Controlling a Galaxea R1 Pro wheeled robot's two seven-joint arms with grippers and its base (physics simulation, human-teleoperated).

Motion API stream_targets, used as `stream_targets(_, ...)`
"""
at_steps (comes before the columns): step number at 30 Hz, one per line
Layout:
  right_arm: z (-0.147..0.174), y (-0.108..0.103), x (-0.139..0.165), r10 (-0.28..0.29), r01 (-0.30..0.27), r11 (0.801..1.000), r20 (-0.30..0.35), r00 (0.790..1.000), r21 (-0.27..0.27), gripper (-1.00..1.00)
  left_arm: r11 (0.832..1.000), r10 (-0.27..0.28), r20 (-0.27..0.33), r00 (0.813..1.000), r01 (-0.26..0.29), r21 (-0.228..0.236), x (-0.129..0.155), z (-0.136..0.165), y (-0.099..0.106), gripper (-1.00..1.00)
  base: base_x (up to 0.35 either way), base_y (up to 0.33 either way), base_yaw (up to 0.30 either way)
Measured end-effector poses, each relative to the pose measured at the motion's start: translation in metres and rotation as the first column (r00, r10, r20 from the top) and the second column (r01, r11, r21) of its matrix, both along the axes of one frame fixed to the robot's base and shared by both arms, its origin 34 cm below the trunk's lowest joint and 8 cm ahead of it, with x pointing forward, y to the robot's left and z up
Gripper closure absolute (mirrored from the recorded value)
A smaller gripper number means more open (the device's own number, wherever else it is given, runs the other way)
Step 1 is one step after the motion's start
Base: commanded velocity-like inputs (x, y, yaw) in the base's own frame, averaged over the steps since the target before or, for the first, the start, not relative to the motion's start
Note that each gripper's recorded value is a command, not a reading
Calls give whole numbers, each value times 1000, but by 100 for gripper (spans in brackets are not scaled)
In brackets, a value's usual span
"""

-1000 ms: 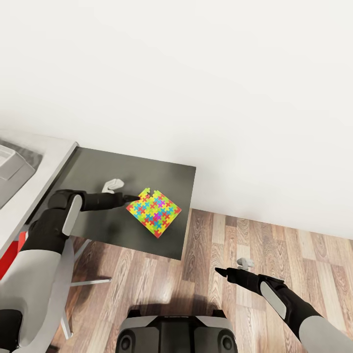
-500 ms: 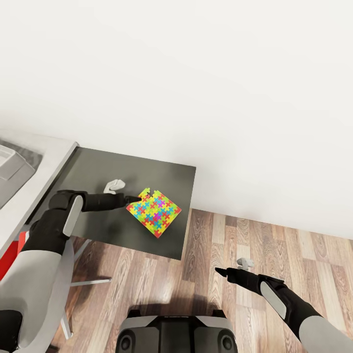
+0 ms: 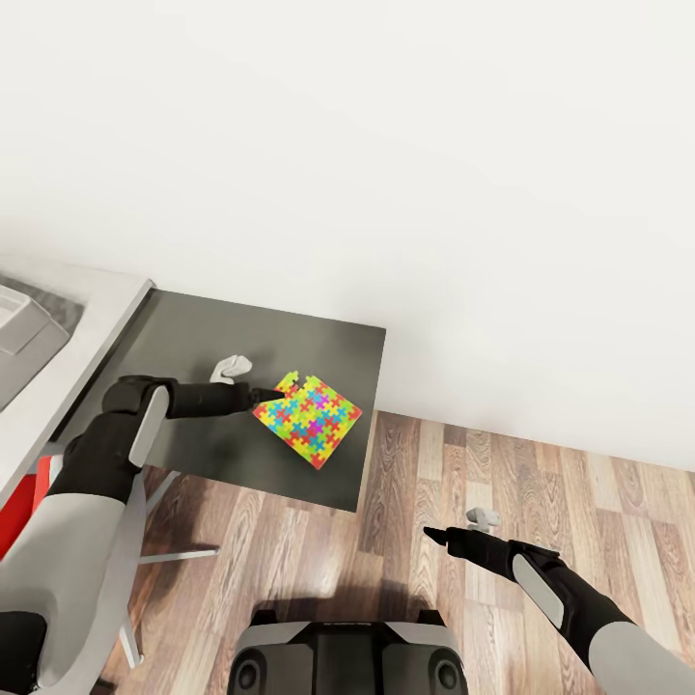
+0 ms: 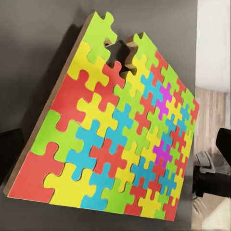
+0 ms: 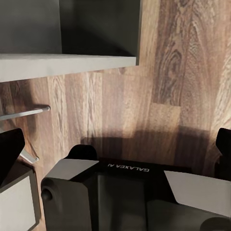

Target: Put all the toys in the child's room - the three board games (two on the bed and one on the table), the two jigsaw puzzles on the table, and the tennis ball on the table - inside the toy box on the table in the child's room.

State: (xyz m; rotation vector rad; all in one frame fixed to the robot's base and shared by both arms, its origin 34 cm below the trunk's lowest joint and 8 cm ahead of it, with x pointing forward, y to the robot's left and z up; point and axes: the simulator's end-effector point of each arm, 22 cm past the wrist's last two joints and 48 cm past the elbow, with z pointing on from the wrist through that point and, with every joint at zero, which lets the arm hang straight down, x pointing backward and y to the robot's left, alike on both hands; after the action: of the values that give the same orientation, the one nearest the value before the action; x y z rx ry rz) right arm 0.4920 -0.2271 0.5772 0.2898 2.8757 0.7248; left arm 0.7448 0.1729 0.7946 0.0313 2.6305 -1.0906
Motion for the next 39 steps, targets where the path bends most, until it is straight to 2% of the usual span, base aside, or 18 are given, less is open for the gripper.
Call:
stream_targets(5, 0, 0, 0, 0, 0, 1000, 0, 1000, 0, -100, 1000, -5, 1, 1000, 5, -17, -1, 2, -4, -100, 0, 0, 0)
stream_targets(20, 0, 0, 0, 0, 0, 1000, 0, 1000, 0, -100, 1000, -8, -8, 1000, 8, -30, -5, 1, -8, -100, 0, 0, 0)
stream_targets(24, 0, 0, 0, 0, 0, 1000, 0, 1000, 0, -100, 999, -19, -10, 1000, 19, -40, -7, 1, -18, -100, 0, 0, 0)
stream_targets(39, 0, 0, 0, 0, 0, 1000, 0, 1000, 0, -100, 998, -30, -10, 999, 29, -63, -9, 3, -29, -100, 0, 0, 0)
